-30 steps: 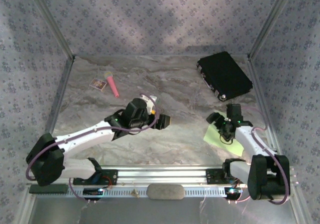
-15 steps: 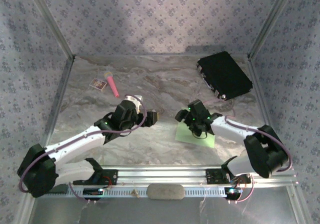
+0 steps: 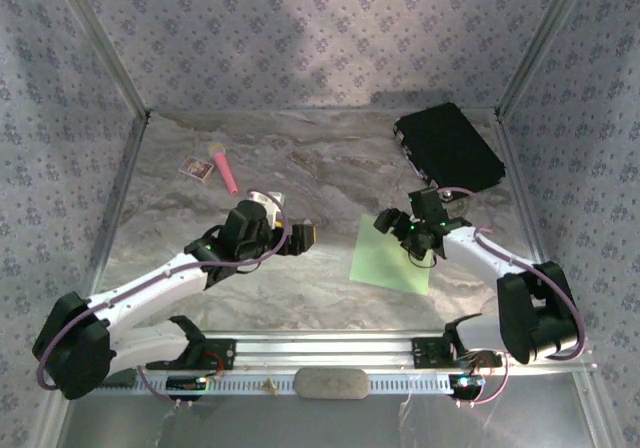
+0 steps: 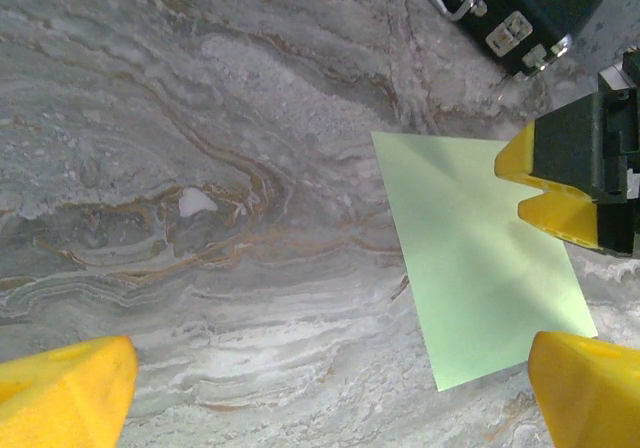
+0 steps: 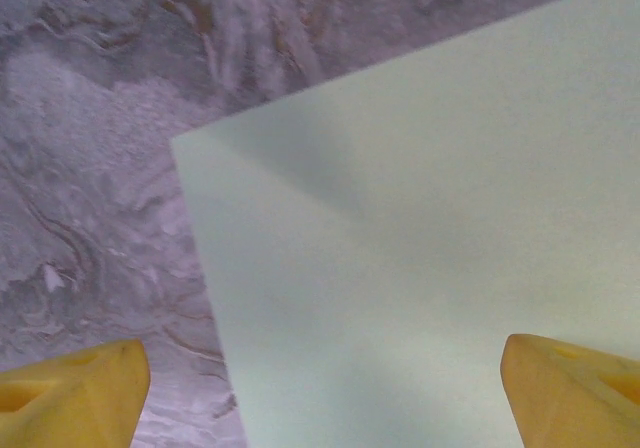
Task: Fold a paper plane with a square sheet of paper (pick it up from the middle)
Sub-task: Move the square sheet of paper to the center of the table.
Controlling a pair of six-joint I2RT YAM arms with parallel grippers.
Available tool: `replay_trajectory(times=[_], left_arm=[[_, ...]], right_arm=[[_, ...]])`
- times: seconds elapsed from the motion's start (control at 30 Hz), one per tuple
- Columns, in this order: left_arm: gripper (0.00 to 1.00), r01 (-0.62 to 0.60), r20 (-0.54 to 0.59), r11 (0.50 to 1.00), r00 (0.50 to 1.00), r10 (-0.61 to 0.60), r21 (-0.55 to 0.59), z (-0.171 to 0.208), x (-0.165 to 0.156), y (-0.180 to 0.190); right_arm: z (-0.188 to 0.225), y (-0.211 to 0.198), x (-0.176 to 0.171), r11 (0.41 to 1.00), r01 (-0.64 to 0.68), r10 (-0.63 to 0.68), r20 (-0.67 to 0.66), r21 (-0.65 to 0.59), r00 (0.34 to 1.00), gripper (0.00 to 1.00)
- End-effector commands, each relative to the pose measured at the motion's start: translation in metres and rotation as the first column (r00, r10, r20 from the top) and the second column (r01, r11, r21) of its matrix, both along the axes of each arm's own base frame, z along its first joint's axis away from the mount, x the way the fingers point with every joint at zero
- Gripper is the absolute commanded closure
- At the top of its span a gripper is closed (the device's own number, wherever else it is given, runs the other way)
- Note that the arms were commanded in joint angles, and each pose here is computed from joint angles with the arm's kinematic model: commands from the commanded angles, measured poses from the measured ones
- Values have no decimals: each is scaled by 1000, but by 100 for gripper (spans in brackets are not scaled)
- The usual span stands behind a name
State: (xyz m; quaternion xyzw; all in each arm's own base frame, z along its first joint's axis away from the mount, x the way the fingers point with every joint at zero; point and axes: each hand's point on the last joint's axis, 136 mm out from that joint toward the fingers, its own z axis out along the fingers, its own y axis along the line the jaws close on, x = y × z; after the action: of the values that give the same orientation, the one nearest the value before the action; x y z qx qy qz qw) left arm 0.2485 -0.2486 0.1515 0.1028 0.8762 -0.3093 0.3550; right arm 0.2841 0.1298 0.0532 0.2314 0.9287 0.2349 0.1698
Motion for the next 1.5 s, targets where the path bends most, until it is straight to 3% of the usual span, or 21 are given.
replay_trajectory(times=[0.0, 0.23, 0.43, 0.57, 0.93, 1.2, 1.47], left_arm=[[0, 4, 6, 999, 1000, -3, -33, 8, 2, -4], [0, -68, 23, 997, 997, 67, 43, 8, 6, 17], [0, -151, 11, 988, 989, 150, 32, 17, 15, 38], [0, -207, -43, 978, 977, 207, 11, 12, 16, 50], [4, -255, -163, 966, 955, 247, -30, 2, 12, 66], [12, -145, -246, 988, 961, 128, -51, 0, 21, 28], [17, 33, -375, 987, 926, 30, 158, -34, 22, -26]], right_arm=[[-16, 8, -18, 995, -94, 95, -68, 15, 993, 8], [-22, 40, -17, 993, -41, 48, -60, 114, 997, 8], [-27, 80, -15, 992, -7, 19, -89, 125, 996, 7], [-30, 113, -10, 965, 46, -23, -90, 259, 996, 10], [2, 176, 8, 928, -216, 236, -31, 305, 971, 10], [31, 118, 26, 962, -194, 191, 34, 194, 981, 8], [34, 63, 20, 979, -117, 113, 31, 168, 993, 5]])
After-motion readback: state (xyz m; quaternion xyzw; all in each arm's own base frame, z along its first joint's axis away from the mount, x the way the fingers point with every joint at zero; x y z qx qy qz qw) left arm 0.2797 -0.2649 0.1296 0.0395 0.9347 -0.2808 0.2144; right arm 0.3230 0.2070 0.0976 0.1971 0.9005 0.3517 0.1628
